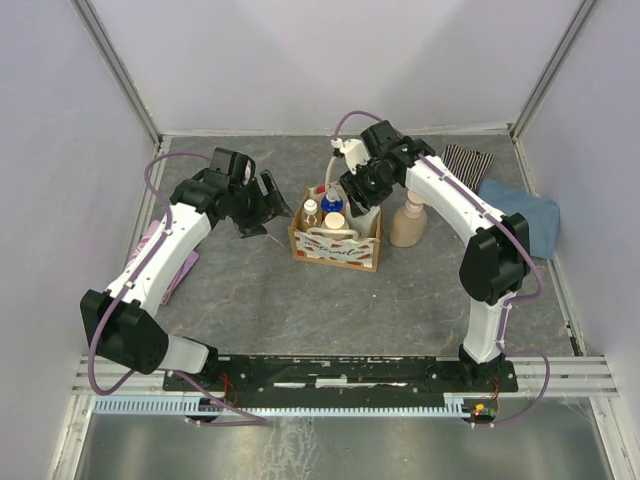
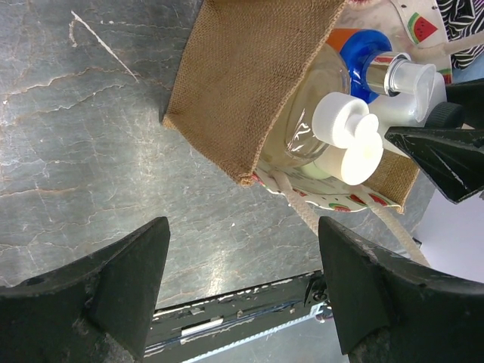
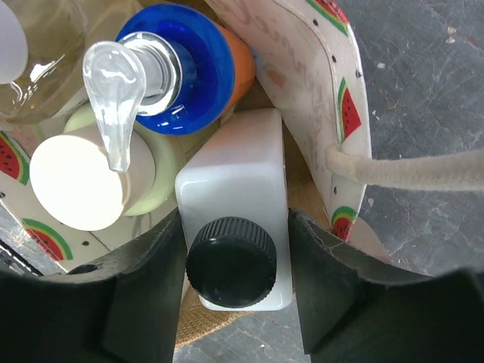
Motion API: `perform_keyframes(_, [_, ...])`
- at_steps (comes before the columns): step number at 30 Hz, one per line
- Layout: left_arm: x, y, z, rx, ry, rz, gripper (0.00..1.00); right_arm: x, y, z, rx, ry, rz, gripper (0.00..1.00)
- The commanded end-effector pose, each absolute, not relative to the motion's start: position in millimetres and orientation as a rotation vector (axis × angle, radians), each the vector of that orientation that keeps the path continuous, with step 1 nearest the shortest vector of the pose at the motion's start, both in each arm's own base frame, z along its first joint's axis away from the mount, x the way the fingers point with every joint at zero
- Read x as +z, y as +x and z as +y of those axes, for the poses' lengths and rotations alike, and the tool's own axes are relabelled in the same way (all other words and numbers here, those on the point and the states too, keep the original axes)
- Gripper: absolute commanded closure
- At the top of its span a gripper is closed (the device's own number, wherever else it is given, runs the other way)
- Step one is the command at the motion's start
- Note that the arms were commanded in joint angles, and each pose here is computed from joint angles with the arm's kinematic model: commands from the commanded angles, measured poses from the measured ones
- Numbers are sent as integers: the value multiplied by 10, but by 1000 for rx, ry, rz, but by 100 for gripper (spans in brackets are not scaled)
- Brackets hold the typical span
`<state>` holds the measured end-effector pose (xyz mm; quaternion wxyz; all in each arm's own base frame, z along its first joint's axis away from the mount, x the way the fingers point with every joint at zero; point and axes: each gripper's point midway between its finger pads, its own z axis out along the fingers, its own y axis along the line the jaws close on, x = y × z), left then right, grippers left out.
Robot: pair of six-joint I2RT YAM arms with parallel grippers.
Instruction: Take the personal care products out of the canvas bag
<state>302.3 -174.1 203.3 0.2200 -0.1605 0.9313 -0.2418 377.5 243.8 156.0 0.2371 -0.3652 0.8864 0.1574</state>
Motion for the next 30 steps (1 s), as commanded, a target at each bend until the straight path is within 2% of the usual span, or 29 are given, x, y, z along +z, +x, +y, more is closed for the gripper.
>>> perform_keyframes(1, [2181,3089,-1842,-746,-442,2521,15,1969,3828,2438,415,-909,2383,51])
perform_keyframes(5, [2190,3103,-1857,-754,-445,2521,15,2492,3904,2441,405,-829,2276,56])
perform_keyframes(13, [2178,3089,-1847,-751,-446,2519,15,3408,4020,2323,334,-685,2123,56])
perform_keyframes(21, [2188,3058,-1838,-753,-440,2515,15,4002,4243,2011,272,-443,1998,56])
perform_keyframes(25, [2155,3037,-1820,-744,-445,2517,15,4116,4341,1750,263,-316,1979,55])
perform_keyframes(30, [2198,3125,-1844,-758,-439,2483,15,3853,4459,1507,176,-265,2061,55])
